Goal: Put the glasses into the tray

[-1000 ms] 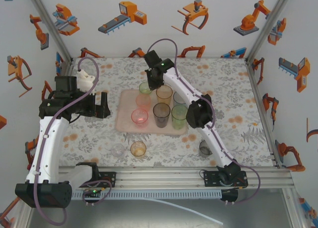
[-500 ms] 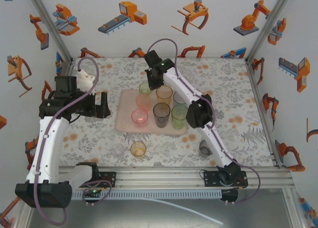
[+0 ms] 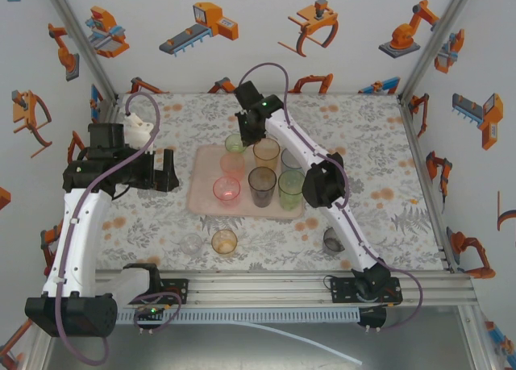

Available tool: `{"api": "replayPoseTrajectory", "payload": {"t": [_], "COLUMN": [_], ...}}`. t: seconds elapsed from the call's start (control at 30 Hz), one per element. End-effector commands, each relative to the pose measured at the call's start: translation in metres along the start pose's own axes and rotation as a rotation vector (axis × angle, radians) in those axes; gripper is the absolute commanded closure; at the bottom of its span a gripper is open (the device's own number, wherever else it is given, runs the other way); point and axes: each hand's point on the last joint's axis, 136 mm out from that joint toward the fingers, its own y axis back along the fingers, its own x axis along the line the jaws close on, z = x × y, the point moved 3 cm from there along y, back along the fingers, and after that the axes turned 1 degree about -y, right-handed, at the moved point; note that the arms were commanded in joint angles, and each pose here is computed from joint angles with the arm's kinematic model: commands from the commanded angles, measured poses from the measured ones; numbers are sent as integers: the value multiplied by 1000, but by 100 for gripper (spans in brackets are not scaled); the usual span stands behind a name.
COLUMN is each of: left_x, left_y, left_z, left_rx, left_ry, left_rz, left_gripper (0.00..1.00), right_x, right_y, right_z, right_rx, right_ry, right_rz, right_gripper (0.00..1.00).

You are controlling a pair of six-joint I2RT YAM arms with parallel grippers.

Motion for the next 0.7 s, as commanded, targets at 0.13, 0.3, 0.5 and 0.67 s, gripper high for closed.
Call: {"api": "replayPoseTrajectory", "payload": {"t": [0.13, 0.3, 0.5, 0.67], "left_x": [-1, -1, -1, -1], "left_y": [-2, -2, -2, -2], "left_z": [-1, -1, 0, 0], "left_rx": [2, 1, 0, -1], "left_ry": [15, 17, 19, 23], "left_rz": [-17, -21, -22, -28], "left_gripper": [3, 3, 3, 3], "right_x": [-2, -3, -2, -4], "right_y": [-12, -12, -12, -15], "right_z": [-4, -5, -5, -7], "right_rx": [28, 34, 37, 48], "right_ry": [-24, -29, -32, -35], "right_rz": [18, 27, 32, 31], "right_gripper": [84, 83, 80, 79]}}
